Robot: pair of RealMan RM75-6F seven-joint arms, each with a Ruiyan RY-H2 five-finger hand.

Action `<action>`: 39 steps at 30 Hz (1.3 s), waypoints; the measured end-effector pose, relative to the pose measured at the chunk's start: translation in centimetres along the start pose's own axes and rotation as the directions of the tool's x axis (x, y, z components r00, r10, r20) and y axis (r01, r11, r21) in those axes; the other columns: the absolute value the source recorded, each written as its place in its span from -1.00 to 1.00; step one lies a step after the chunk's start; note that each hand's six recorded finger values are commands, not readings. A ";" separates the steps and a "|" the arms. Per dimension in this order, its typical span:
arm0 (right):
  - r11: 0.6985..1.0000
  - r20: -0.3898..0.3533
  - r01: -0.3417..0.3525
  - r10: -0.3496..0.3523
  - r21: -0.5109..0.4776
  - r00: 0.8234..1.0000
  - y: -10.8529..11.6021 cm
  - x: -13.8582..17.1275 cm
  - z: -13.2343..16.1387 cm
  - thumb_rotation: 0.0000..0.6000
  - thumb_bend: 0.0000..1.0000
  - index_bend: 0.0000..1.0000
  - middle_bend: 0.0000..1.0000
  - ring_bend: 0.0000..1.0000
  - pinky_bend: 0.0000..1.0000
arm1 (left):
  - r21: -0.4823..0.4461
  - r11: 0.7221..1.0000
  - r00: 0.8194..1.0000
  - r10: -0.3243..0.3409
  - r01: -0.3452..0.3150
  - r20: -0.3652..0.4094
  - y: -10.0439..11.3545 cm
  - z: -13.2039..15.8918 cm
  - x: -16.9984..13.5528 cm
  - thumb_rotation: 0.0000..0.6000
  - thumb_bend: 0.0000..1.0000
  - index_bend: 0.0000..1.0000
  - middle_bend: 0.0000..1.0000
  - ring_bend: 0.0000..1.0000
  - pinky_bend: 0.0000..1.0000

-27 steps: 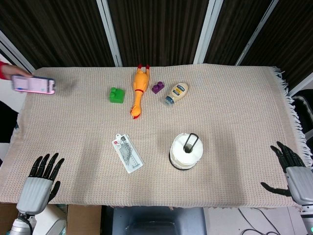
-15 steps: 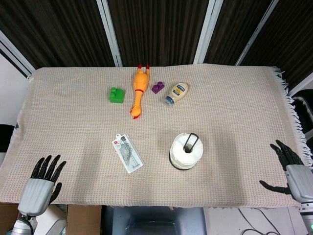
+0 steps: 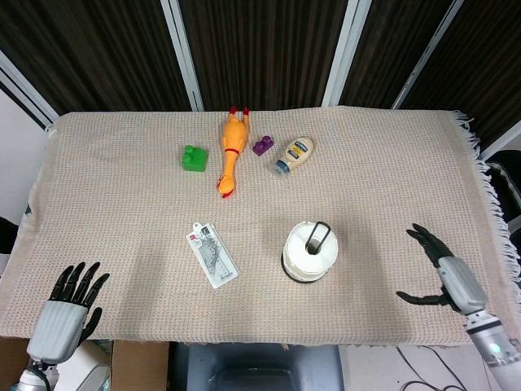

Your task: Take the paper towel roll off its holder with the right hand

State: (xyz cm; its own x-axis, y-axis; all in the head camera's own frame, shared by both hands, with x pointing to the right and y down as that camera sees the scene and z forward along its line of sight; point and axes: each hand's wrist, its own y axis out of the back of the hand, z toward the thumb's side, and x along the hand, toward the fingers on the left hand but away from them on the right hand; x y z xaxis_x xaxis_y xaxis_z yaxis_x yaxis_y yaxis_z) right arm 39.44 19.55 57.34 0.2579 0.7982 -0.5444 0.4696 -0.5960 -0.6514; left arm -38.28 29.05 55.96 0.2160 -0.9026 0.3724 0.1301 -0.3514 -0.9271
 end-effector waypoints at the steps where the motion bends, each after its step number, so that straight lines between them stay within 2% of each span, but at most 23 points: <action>1: 1.000 -0.010 -0.015 0.014 -0.005 1.000 -0.4 -0.7 0.4 1.00 -0.80 -1.00 -0.97 -0.99 -0.65 | -0.004 1.000 1.000 -0.001 0.001 0.000 -0.1 -0.1 -0.1 1.00 -0.12 -0.61 -0.84 -1.00 -0.77; 9: 0.997 -0.054 -0.081 0.080 -0.011 0.995 -4.0 -4.9 4.5 1.00 -0.88 -1.00 -0.98 -1.00 -0.72 | -0.022 1.000 1.000 0.014 -0.013 0.023 0.1 -0.3 -0.7 1.00 -0.12 -0.60 -0.83 -1.00 -0.77; 14: 0.994 -0.037 -0.110 0.109 -0.014 0.993 -5.7 -6.5 5.8 1.00 -0.88 -1.00 -0.98 -1.00 -0.84 | -0.020 1.000 0.999 0.008 -0.007 0.039 -0.2 -0.4 -0.9 1.00 -0.13 -0.60 -0.82 -1.00 -0.75; 19: 0.990 -0.009 -0.138 0.138 0.005 0.990 -7.4 -8.1 6.5 1.00 -0.88 -1.00 -0.98 -1.00 -0.88 | -0.032 0.999 0.999 -0.004 0.005 0.038 -0.6 -0.7 -1.1 1.00 -0.12 -0.59 -0.82 -1.00 -0.74; 26: 0.986 -0.023 -0.167 0.168 0.021 0.986 -10.1 -10.2 8.3 1.00 -0.88 -1.00 -0.98 -1.00 -0.92 | -0.039 0.999 0.999 0.002 0.000 0.042 -0.8 -1.0 -1.3 1.00 -0.12 -0.58 -0.81 -0.99 -0.74; 34: 0.987 -0.028 -0.148 0.150 0.057 0.988 -12.3 -12.2 8.6 1.00 -0.88 -0.94 -0.98 -1.00 -0.91 | -0.042 0.999 0.998 0.003 -0.001 0.056 -0.9 -1.2 -1.6 1.00 -0.12 -0.58 -0.81 -0.99 -0.74; 36: 0.988 -0.025 -0.144 0.145 0.063 0.989 -12.8 -12.6 8.4 1.00 -0.88 -0.89 -0.93 -0.97 -0.85 | -0.044 0.999 0.998 0.005 -0.002 0.059 -0.8 -1.3 -1.7 1.00 -0.13 -0.58 -0.81 -0.99 -0.74; 39: 0.989 -0.024 -0.137 0.138 0.062 0.990 -13.3 -13.1 8.1 1.00 -0.88 -0.78 -0.76 -0.81 -0.68 | -0.045 0.999 0.998 0.008 -0.005 0.063 -0.8 -1.4 -1.8 1.00 -0.13 -0.58 -0.81 -1.00 -0.72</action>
State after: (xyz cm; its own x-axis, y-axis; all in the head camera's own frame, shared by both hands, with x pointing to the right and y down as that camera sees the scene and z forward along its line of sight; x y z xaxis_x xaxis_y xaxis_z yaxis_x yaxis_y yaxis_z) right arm 22.93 16.31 68.83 0.3404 0.7098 -0.6166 0.3768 -0.7038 -0.6022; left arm -40.10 30.66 55.97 0.2777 -0.8877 0.3672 0.0859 -0.3577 -0.9299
